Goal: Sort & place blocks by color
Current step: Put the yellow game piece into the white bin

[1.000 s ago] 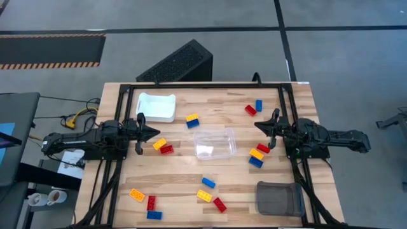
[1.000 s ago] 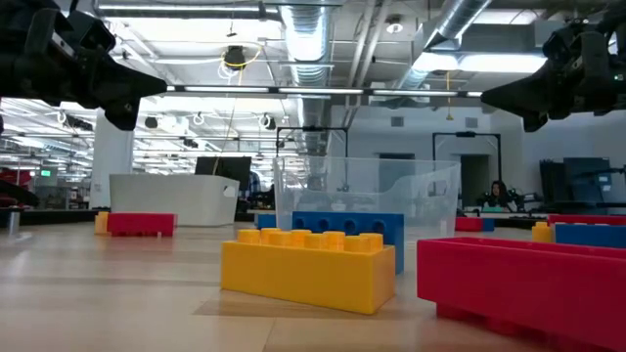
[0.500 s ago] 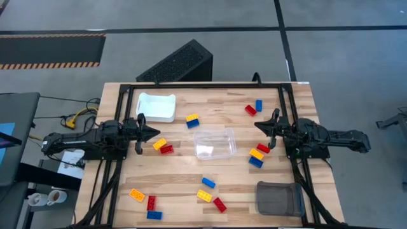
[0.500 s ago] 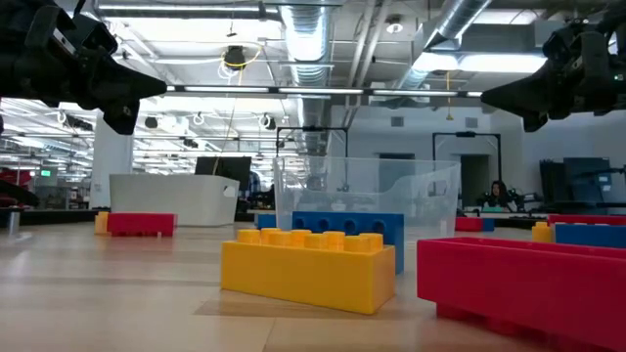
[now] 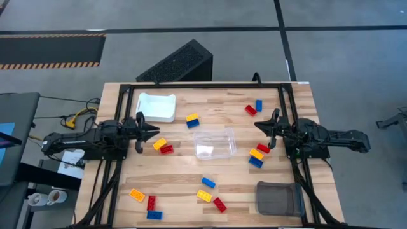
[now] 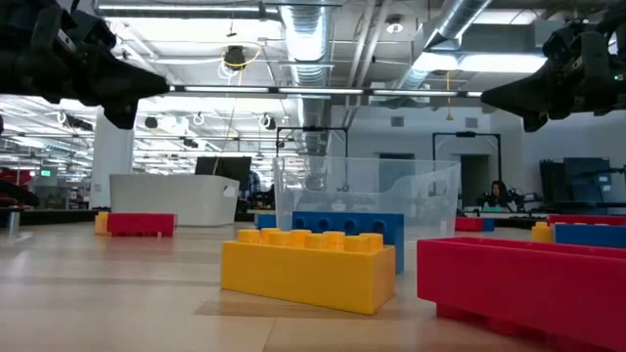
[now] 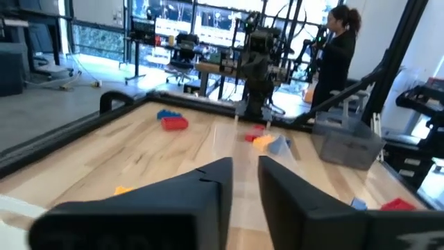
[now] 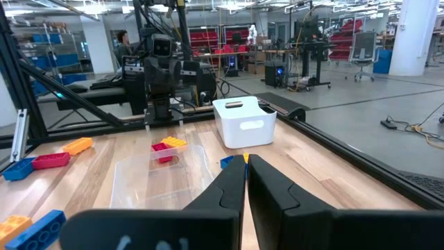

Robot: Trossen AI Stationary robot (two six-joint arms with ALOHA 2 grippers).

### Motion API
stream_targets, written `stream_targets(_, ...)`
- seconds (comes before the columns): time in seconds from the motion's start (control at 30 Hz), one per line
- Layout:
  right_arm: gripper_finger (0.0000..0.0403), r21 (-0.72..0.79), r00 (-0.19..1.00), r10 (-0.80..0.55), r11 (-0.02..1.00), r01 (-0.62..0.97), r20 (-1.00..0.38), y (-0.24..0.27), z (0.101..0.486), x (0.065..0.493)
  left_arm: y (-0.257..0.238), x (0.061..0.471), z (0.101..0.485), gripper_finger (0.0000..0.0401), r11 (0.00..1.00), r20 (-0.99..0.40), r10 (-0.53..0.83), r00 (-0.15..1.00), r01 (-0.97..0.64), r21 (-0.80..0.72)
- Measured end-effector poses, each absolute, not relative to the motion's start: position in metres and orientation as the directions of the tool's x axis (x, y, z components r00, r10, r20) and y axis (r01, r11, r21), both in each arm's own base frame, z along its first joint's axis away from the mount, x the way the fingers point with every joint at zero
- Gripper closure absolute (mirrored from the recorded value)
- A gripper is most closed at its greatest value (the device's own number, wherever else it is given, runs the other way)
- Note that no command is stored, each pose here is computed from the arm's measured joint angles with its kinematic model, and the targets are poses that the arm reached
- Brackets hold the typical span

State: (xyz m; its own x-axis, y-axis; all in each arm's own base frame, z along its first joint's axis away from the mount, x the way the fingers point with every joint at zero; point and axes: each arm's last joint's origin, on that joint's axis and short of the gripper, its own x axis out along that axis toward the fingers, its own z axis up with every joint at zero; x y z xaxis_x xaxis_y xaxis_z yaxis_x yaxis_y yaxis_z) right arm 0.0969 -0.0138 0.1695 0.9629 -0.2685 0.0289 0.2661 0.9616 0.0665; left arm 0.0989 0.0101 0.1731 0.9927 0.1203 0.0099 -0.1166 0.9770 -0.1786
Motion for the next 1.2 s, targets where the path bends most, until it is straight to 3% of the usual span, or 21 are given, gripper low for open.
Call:
stream_targets(0.27, 0.0360, 0.066, 0.963, -0.268, 0.962, 0.266, 0.029, -0.014, 0.169, 0.097, 0.010, 0.099, 0.171, 0.0257, 0.974, -0.017, 0.101, 0.995, -0.103, -0.204)
stream_targets(0.6, 0.0360, 0.066, 0.963, -0.269, 0.962, 0.266, 0.029, -0.014, 0.170, 0.097, 0.010, 0.098, 0.173, 0.0258, 0.967, -0.016, 0.112, 0.994, -0.112, -0.228)
stream_targets(0.8, 0.0360, 0.066, 0.963, -0.269, 0.962, 0.266, 0.029, -0.014, 0.170, 0.097, 0.011, 0.100, 0.202, 0.0237, 0.967, -0.084, 0.153, 0.985, -0.166, -0.193)
stream_targets(1.0, 0.0360, 0.066, 0.963, -0.269, 0.962, 0.266, 0.029, -0.014, 0.169, 0.097, 0.014, 0.116, 0.223, 0.0211, 0.965, -0.314, 0.190, 0.930, -0.235, -0.115)
stream_targets(1.2, 0.0360, 0.066, 0.963, -0.269, 0.962, 0.266, 0.029, -0.014, 0.170, 0.097, 0.016, 0.132, 0.221, 0.0176, 0.947, -0.618, 0.183, 0.765, -0.306, -0.098)
